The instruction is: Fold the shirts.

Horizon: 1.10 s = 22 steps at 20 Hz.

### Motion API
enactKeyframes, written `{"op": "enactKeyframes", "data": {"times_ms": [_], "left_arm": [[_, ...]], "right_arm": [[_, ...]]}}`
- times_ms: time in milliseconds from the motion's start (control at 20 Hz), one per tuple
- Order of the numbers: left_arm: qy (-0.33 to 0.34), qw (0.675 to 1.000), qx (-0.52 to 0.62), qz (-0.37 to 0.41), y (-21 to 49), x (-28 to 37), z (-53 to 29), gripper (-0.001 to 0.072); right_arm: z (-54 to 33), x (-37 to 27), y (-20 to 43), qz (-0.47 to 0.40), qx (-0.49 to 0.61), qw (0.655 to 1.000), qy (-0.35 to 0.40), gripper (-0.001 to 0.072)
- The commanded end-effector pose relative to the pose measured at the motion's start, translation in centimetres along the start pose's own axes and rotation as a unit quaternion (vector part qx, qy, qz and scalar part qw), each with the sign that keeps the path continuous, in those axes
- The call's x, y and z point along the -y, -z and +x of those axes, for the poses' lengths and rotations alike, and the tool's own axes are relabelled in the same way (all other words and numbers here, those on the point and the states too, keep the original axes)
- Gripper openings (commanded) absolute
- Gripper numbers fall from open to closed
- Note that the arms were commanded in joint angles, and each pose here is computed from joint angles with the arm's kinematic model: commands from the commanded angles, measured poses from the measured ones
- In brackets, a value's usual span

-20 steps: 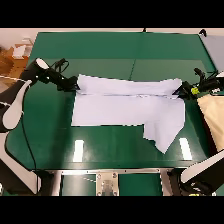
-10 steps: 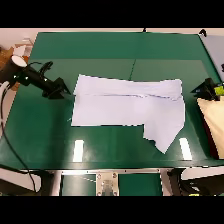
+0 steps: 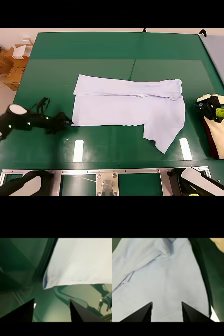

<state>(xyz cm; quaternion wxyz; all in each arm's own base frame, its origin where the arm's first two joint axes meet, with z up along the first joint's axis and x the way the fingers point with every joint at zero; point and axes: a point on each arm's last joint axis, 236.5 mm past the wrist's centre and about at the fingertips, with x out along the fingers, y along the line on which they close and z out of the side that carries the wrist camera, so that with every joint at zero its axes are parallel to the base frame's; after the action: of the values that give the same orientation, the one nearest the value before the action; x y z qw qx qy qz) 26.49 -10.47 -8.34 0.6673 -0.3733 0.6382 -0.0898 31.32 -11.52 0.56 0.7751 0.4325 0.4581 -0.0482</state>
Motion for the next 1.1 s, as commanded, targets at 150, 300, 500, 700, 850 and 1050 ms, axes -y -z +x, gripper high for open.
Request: {"op": "enactKeyframes", "data": {"times_ms": [150,300,500,700,850,1050], "left_arm": [[0.017,0.991,0.122,-0.043,-1.1,1.6,3.9,0.0484],[0.017,0.978,0.195,-0.076,-3.4,2.3,4.0,0.0484],[0.022,0.978,0.19,-0.079,-2.6,3.2,4.6,0.0483],[0.024,0.985,0.154,-0.071,-1.0,3.6,5.1,0.0184],[0.02,0.988,0.146,-0.053,-0.6,3.6,5.3,0.0022],[0.02,0.989,0.142,-0.041,-0.4,3.7,5.3,0.0022]], "right_arm": [[0.8,-0.4,1.1,0.036,0.015,0.999,-0.029,0.0432],[0.8,-0.4,1.0,0.036,0.015,0.999,-0.03,0.0432],[0.8,-0.5,0.9,0.038,0.019,0.999,-0.031,0.0432],[0.5,0.0,1.0,0.048,0.015,0.998,-0.029,0.0432],[-0.1,0.1,2.2,0.063,-0.01,0.997,-0.04,0.0431],[-0.7,2.4,5.0,0.085,-0.059,0.995,-0.011,0.043]]}}
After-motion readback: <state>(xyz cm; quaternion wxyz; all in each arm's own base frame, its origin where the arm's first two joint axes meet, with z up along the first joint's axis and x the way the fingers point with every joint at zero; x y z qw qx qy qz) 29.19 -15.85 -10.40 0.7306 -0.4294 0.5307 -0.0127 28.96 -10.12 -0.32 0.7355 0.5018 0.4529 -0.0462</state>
